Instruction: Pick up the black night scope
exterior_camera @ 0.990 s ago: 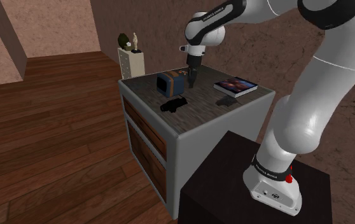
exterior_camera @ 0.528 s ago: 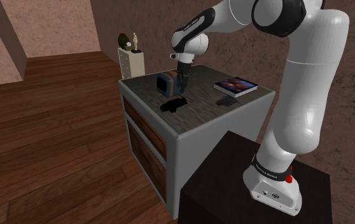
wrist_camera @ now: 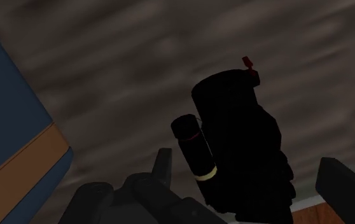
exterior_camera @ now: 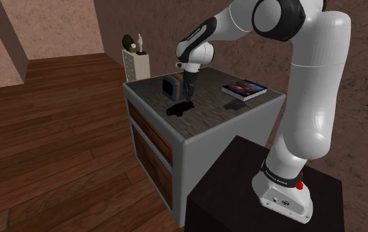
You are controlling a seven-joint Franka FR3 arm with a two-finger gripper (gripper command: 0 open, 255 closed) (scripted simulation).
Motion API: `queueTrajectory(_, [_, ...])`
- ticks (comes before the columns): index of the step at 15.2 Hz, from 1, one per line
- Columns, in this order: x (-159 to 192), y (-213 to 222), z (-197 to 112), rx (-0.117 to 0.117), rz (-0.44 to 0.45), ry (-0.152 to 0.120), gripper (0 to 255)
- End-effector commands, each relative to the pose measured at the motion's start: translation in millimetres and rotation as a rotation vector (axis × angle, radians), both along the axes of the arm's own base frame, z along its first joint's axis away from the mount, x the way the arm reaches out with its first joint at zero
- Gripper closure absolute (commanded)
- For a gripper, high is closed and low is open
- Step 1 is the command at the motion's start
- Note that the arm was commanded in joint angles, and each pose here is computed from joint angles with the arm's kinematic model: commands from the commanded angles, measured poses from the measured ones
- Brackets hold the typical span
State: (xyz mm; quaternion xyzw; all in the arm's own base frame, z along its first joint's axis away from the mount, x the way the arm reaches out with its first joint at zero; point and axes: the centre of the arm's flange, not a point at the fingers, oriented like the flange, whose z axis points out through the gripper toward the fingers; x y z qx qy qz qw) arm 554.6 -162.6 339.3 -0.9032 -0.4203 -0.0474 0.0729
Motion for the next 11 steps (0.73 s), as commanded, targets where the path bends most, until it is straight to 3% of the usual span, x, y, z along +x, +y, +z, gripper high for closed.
queueTrajectory(1, [0.1, -0.1, -2.2, 0.0, 0.0, 0.0, 255])
queueTrajectory(11, [-0.5, -0.4, 3.5, 0.0, 0.0, 0.0, 255])
